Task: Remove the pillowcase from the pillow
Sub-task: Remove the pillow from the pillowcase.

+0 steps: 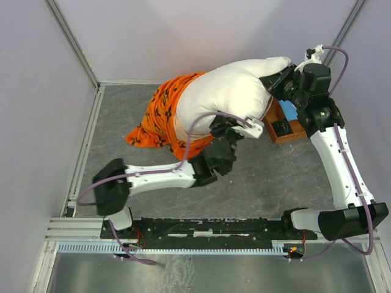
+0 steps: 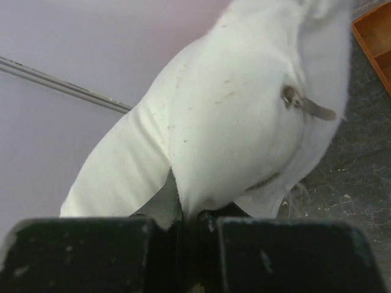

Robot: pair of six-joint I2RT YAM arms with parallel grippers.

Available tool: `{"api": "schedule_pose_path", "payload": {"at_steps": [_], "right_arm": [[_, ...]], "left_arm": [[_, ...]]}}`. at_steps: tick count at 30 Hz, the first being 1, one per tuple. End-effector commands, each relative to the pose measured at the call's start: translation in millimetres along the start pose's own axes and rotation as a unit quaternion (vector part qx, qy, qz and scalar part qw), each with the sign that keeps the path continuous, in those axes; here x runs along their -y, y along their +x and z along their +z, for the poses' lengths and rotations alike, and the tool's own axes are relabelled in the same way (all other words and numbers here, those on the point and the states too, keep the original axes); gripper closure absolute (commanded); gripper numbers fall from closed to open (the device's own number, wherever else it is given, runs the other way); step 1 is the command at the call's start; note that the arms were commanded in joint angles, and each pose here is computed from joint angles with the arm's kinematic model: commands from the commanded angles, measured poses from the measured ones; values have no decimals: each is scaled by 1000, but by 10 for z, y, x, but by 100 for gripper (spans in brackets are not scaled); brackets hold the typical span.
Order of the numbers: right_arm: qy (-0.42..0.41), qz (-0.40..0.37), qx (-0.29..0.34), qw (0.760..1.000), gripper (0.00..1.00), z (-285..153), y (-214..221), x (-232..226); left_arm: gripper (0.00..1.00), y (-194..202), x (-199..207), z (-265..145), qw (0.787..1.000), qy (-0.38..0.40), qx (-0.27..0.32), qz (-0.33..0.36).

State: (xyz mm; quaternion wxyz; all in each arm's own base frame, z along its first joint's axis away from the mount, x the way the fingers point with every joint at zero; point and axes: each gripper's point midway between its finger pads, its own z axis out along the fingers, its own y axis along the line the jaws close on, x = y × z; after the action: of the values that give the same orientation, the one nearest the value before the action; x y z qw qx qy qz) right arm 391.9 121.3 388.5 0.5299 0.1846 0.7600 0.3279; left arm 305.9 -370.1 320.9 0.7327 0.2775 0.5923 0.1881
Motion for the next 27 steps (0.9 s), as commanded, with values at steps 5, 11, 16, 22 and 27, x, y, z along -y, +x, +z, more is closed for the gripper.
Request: {"api": "schedule_pose_path", "payload": {"at_steps": [5, 11, 16, 22, 27], "right_arm": [[-127, -53, -3, 990, 54, -290, -63, -560], [-138, -105, -12, 985, 1, -501, -45, -617], [-154, -133, 19, 979, 1, -772, 15, -573], [-115, -52, -27, 992, 1, -246, 614, -9], [-121, -110, -73, 984, 3, 7, 1277, -308]], "left_arm": [[97, -45, -1324, 188, 975, 19, 14, -220], [97, 166, -2206, 235, 957, -66, -28, -280], [97, 101, -2987, 188, 919, -161, -72, -353], [97, -383, -3511, 92, 890, -162, -26, -425], [97, -672, -3596, 38, 885, -113, 7, -452]]}}
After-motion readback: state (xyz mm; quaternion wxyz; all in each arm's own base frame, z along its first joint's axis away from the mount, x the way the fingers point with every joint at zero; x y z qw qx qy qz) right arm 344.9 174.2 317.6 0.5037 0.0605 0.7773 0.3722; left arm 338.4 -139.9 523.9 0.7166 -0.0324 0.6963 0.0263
